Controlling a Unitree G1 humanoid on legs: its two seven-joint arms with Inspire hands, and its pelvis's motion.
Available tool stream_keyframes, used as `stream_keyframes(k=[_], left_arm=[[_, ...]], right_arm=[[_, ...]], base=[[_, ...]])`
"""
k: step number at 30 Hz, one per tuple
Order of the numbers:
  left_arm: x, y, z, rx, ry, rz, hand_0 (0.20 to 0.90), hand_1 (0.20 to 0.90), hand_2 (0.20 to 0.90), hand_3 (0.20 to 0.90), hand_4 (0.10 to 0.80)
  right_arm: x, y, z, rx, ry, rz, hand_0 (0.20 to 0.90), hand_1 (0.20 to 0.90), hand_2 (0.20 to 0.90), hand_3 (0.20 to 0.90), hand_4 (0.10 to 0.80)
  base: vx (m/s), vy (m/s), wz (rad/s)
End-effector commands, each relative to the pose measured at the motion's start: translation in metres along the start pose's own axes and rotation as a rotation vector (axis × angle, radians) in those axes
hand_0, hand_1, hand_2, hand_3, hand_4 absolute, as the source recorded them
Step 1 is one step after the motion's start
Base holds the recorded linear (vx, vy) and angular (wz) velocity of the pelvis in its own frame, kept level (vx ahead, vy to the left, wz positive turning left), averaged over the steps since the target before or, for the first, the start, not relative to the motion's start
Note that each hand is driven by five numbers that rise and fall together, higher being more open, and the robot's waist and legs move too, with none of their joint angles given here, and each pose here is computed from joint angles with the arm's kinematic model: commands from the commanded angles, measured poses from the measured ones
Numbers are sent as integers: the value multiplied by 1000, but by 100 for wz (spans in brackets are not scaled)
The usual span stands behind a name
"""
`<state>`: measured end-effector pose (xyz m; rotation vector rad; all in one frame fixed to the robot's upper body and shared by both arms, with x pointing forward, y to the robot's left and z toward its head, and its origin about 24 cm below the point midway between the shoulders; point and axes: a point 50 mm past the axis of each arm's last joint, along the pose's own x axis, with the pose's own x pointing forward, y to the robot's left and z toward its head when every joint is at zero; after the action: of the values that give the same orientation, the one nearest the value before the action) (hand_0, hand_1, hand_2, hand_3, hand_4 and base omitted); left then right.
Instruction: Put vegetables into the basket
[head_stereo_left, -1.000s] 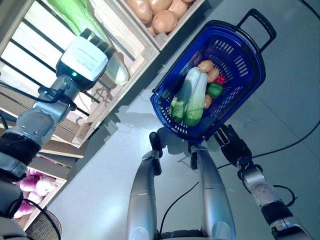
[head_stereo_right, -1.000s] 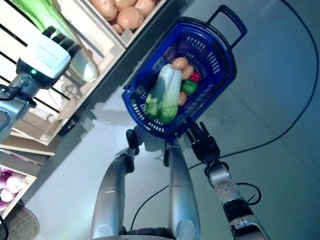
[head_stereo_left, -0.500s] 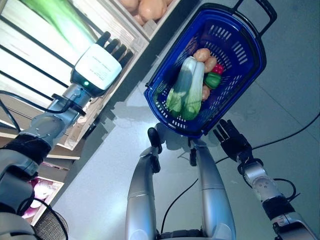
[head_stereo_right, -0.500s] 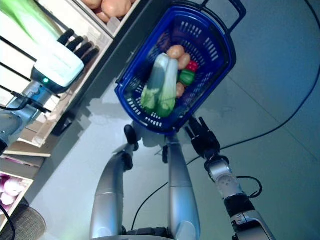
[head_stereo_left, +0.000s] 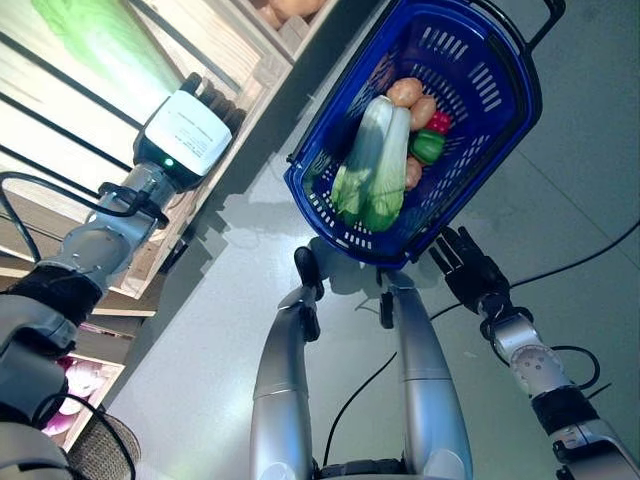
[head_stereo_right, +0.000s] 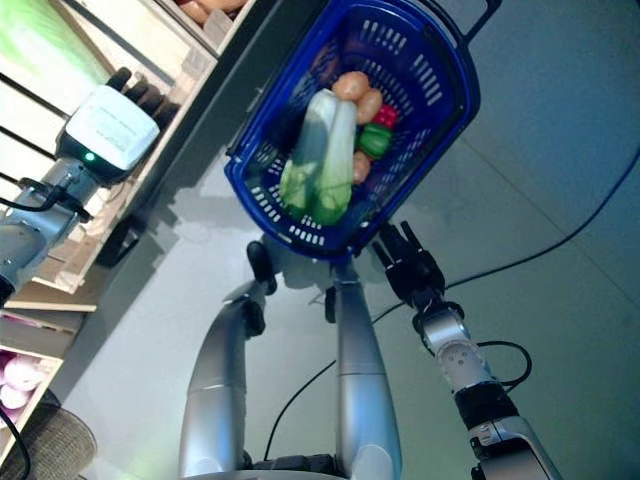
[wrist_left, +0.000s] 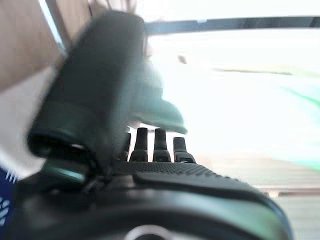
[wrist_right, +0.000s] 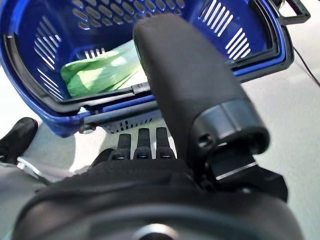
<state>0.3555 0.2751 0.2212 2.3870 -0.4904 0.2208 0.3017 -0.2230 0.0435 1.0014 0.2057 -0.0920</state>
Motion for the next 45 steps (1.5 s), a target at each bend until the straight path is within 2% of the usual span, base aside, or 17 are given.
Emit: stream_keyframes(k=[1, 3, 4, 6, 7, 18, 22, 29, 38, 40, 42, 44, 45], left_arm=[[1, 20, -43, 96, 182, 80, 900, 900, 900, 900, 800], [-2, 17, -44, 103, 182, 71, 900, 900, 900, 900, 800], [-2, 16, -44, 106, 181, 71, 799, 799, 799, 799, 733], [-4, 15, -46, 120, 203, 73, 364, 364, 364, 364, 442], [-7, 13, -48, 120, 218, 61, 300, 300, 300, 300, 400], [-23, -2, -49, 55, 251, 65, 300, 300, 300, 300, 400], [-35, -7, -41, -91, 265, 174, 300, 300, 300, 300, 400], [-60, 1, -25, -367, 305, 501, 300, 300, 300, 300, 400], [-93, 1, 14, -851, 492, 711, 300, 300, 300, 300, 400], [-97, 11, 31, -1013, 457, 771, 300, 300, 300, 300, 400], [-99, 23, 36, -1112, 406, 812, 300, 300, 300, 300, 400], [-101, 39, 44, -1343, 362, 866, 300, 300, 300, 300, 400], [-102, 40, 43, -1393, 362, 876, 300, 300, 300, 300, 400]], right_arm=[[-8, 15, 16, -5, -39, 56, 900, 900, 900, 900, 800], [-9, 15, 17, -3, -44, 56, 900, 900, 900, 900, 800], [-9, 15, 18, -3, -44, 56, 900, 900, 900, 900, 800], [-10, 15, 16, -1, -46, 57, 900, 900, 900, 900, 800], [-10, 16, 16, -3, -45, 58, 900, 900, 900, 900, 800], [-14, 13, 20, -30, -81, 61, 900, 900, 900, 900, 800], [-17, 11, 18, -59, -103, 51, 900, 900, 900, 900, 800], [-27, -5, 10, -106, -141, 4, 900, 900, 900, 900, 800], [-36, -23, -7, -141, -189, -59, 900, 900, 900, 900, 800], [-38, -26, -13, -130, -198, -76, 900, 900, 900, 900, 800], [-40, -24, -12, -154, -216, -77, 900, 900, 900, 900, 800], [-42, -21, -17, -230, -244, -64, 900, 900, 900, 900, 800], [-42, -21, -17, -241, -252, -61, 900, 900, 900, 900, 800]], base=[[0, 0, 0], [0, 0, 0], [0, 0, 0], [0, 0, 0], [0, 0, 0], [-7, 8, -2], [5, -4, 1], [-12, -32, 0], [-2, -62, 10], [43, -91, 21], [31, -57, 16], [46, -69, 15], [46, -72, 15]])
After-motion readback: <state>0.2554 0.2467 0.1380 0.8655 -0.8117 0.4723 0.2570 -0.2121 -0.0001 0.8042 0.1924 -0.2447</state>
